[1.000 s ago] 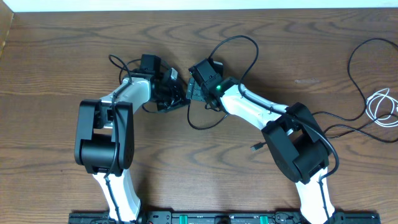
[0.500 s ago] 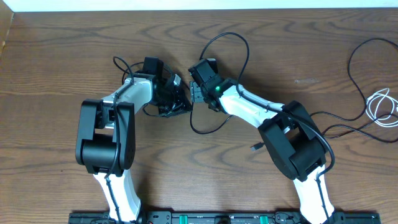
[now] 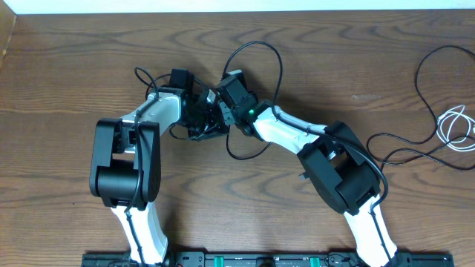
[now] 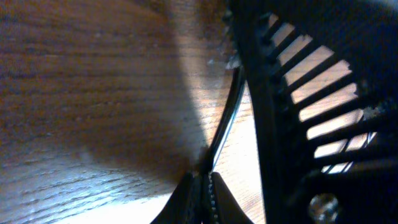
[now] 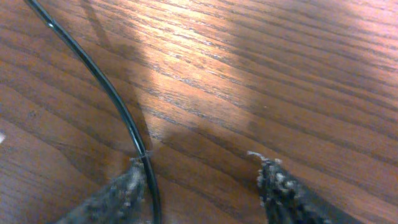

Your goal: Untangle cables

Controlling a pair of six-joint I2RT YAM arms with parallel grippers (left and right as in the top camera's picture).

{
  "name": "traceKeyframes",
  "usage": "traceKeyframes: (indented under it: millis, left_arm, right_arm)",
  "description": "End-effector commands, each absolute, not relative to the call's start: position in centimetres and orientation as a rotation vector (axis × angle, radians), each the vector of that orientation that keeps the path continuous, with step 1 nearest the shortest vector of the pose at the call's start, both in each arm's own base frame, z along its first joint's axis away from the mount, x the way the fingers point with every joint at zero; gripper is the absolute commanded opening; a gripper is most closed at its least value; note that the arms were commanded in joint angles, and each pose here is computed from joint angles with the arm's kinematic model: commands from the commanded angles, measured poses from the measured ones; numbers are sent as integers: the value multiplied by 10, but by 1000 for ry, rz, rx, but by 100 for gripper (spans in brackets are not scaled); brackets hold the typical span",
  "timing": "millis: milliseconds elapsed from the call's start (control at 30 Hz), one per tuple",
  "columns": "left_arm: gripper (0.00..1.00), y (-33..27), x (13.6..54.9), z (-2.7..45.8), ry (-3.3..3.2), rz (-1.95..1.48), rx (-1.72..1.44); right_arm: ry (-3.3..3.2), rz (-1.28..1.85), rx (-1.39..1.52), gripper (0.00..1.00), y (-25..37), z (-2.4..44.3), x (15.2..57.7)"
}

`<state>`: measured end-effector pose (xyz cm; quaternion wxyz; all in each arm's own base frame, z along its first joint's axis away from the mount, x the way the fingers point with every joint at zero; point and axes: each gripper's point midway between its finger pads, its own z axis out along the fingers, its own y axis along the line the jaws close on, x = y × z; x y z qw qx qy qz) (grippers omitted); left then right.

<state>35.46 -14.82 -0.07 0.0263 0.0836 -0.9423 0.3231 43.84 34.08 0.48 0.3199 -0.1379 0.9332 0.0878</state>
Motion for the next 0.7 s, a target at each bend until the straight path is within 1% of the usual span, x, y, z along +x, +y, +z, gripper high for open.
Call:
traceKeyframes:
  millis: [0, 33, 100, 267, 333, 367, 433, 467, 500, 533, 600, 667]
  left_arm:
    - [7, -121, 340, -32, -2918, 797, 314]
    - [7, -118, 340, -32, -2917, 791, 326]
    - [7, -113, 341, -32, -2914, 791, 349]
    - [8, -103, 343, -32, -2912, 793, 394]
    - [9, -100, 344, -33, -2913, 794, 405]
    - [10, -99, 344, -33, -2913, 794, 410]
    - [17, -98, 345, -33, -2914, 795, 414]
    - [17, -97, 345, -33, -2915, 793, 415]
    - [21, -97, 345, -33, -2919, 783, 415]
    - [22, -95, 345, -34, -2924, 767, 416]
    - [26, -91, 345, -36, -2938, 730, 418]
    - [31, -87, 346, -38, -2953, 693, 420]
  right_arm:
    - [2542, 220, -415, 47, 340, -34, 420]
    - [2542, 219, -415, 41, 340, -34, 420]
    - [2542, 219, -414, 36, 340, -34, 420]
    - [2542, 219, -414, 35, 340, -34, 420]
    - [2543, 218, -414, 32, 339, -34, 420]
    - [2544, 217, -415, 29, 339, -34, 420]
    - [2547, 216, -415, 22, 339, -34, 419]
    - [2547, 216, -415, 18, 339, -33, 419]
    - [2549, 215, -416, 15, 339, -33, 419]
    - [2550, 214, -416, 13, 338, -32, 418]
    - [2554, 210, -418, 7, 337, -29, 417]
    - [2557, 208, -418, 5, 337, -25, 417]
